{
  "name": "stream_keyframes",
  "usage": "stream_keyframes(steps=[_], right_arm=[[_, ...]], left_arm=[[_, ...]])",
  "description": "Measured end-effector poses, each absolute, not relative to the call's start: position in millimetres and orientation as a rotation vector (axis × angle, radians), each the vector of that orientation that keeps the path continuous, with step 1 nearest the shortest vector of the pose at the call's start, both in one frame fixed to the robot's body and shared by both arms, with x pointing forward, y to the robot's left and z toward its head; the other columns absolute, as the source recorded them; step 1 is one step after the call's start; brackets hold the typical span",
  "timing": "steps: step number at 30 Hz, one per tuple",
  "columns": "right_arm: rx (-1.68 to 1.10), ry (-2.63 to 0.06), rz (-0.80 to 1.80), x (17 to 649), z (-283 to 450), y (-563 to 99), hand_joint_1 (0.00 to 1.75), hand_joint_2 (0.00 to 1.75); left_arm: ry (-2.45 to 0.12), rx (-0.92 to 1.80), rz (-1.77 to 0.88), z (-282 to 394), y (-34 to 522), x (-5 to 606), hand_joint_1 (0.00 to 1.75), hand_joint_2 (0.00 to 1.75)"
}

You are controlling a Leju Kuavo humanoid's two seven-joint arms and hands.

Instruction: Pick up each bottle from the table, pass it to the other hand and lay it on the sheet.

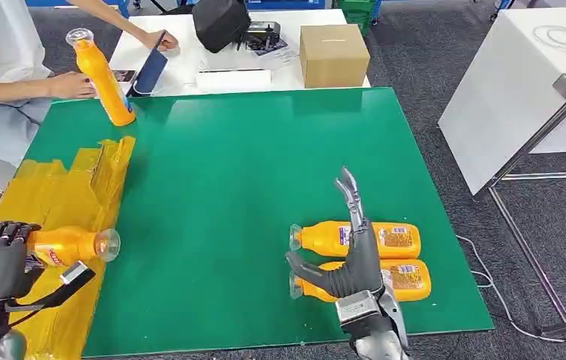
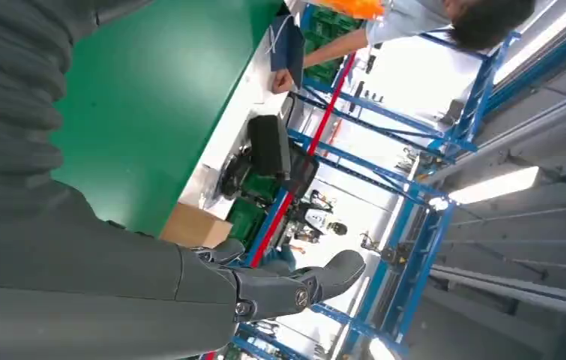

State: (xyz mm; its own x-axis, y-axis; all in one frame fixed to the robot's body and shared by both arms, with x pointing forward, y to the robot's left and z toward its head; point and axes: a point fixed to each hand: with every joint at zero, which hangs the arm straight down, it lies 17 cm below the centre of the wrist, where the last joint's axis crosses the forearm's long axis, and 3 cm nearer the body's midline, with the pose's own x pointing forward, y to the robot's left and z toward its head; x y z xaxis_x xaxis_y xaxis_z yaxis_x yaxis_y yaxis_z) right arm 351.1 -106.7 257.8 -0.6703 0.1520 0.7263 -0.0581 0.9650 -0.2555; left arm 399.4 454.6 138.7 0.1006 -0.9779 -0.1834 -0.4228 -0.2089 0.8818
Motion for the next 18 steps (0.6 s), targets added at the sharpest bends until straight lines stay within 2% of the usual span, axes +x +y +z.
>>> stream_keyframes(steps=[6,11,18], right_arm=[[-0.060,-2.277,0.341,351,257,-104,0.00,1.75],[-0.046,-2.262,0.370,354,257,-96,0.00,1.75],[-0.042,-2.255,0.387,355,259,-89,0.00,1.75]], left_arm=[[-1.337,1.629,-1.104,106,454,404,1.75,1.75],[-1.187,1.456,-1.172,51,443,422,1.75,1.75],[-1.178,1.398,-1.184,42,422,448,1.75,1.75]])
